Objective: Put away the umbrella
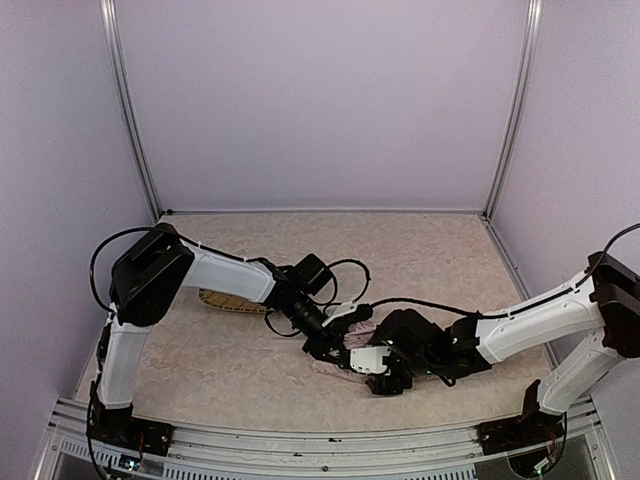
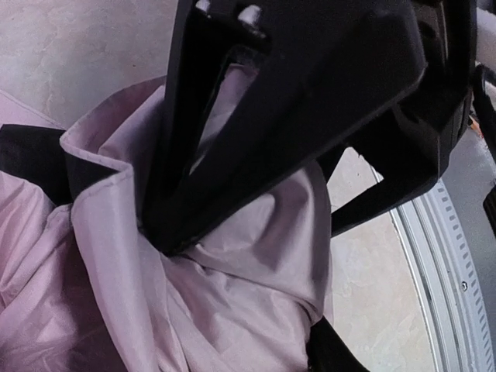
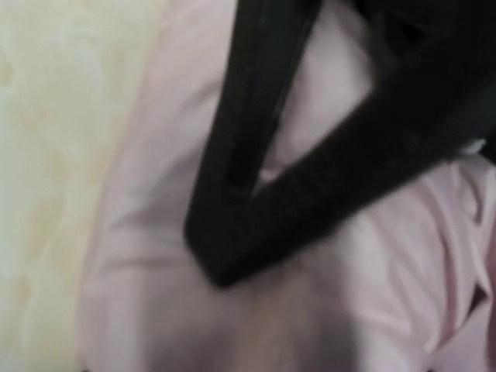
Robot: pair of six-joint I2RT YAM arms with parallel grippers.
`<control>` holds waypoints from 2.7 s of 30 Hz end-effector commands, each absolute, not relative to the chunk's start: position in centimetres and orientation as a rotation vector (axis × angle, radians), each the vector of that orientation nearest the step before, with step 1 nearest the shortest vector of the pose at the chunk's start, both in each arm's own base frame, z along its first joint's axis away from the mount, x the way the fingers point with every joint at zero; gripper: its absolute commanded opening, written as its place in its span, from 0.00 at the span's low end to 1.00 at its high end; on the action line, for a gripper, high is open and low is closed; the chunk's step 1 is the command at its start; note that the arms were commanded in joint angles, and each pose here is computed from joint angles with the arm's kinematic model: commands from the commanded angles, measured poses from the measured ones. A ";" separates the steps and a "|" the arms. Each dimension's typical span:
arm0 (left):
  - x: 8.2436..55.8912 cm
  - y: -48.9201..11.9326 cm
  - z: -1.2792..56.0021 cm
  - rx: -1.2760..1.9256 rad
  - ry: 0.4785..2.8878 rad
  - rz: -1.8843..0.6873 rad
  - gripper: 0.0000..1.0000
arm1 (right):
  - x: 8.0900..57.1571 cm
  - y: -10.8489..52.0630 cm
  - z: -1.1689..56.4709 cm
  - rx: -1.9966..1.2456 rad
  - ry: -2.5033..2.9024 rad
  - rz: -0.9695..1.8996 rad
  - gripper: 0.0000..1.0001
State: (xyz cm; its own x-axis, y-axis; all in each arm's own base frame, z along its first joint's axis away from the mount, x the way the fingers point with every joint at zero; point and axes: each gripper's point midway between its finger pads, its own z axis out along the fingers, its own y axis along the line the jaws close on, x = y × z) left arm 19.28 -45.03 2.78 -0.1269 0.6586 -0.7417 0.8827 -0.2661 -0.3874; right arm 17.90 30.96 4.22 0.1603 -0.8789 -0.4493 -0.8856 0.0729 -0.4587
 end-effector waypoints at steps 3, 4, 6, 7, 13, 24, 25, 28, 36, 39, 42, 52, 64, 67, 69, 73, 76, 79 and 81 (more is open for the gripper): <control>14.9 -38.5 -5.2 1.967 2.224 -1.355 0.35 | 17.7 32.4 1.6 -1.827 1.727 0.036 0.78; 14.9 -38.7 -5.1 1.966 2.214 -1.363 0.35 | 17.5 32.7 1.3 -1.831 1.735 0.058 0.76; 14.9 -38.8 -4.8 1.962 2.200 -1.388 0.35 | 17.6 32.7 0.5 -1.837 1.762 0.050 0.67; 14.9 -38.9 -4.6 1.959 2.189 -1.402 0.35 | 17.7 32.4 0.0 -1.838 1.785 0.033 0.58; 15.5 -39.3 -2.2 1.946 2.076 -1.451 0.42 | 17.5 31.2 -1.0 -1.871 1.842 0.032 0.19; 27.4 -37.6 12.2 1.504 1.762 -0.861 0.99 | 17.9 30.4 1.2 -1.821 1.901 0.102 0.00; 28.1 -37.0 13.8 1.462 1.721 -0.787 0.99 | 18.0 30.5 1.6 -1.809 1.898 0.116 0.00; 29.1 -35.2 18.9 1.346 1.557 -0.624 0.99 | 18.1 31.2 3.0 -1.766 1.897 0.207 0.00; 25.9 -27.4 34.6 0.675 1.005 -0.847 0.99 | 20.2 32.7 12.8 -1.545 1.774 0.564 0.00; 24.2 -29.6 35.1 0.860 0.945 -0.865 0.98 | 21.0 32.2 17.1 -1.482 1.712 0.660 0.00; 24.4 -31.6 32.1 0.968 1.083 -0.847 0.81 | 21.4 31.6 21.1 -1.448 1.653 0.738 0.00; 18.0 -34.3 25.0 1.189 1.053 -0.926 0.66 | 19.7 31.6 32.6 -1.474 1.377 0.893 0.00; 17.6 -38.3 23.6 1.144 0.988 -0.986 0.75 | 20.5 32.6 40.3 -1.334 1.250 0.947 0.00; 17.8 -39.8 24.0 1.094 0.956 -1.021 0.76 | 20.3 32.7 41.0 -1.321 1.225 0.975 0.00; 18.4 -41.2 23.5 1.093 0.959 -1.021 0.77 | 20.0 32.7 41.5 -1.316 1.204 0.991 0.00; 19.0 -42.2 23.0 1.087 0.969 -1.026 0.63 | 19.8 32.4 41.7 -1.305 1.199 0.984 0.00; 18.9 -42.3 22.9 1.104 0.978 -1.032 0.46 | 19.8 32.0 41.6 -1.292 1.211 0.963 0.00; 19.2 -42.7 22.3 1.127 1.005 -1.012 0.47 | 19.8 32.0 41.0 -1.284 1.219 0.967 0.00; 19.6 -42.6 22.1 1.114 1.015 -0.986 0.57 | 19.9 32.2 40.7 -1.288 1.224 0.978 0.00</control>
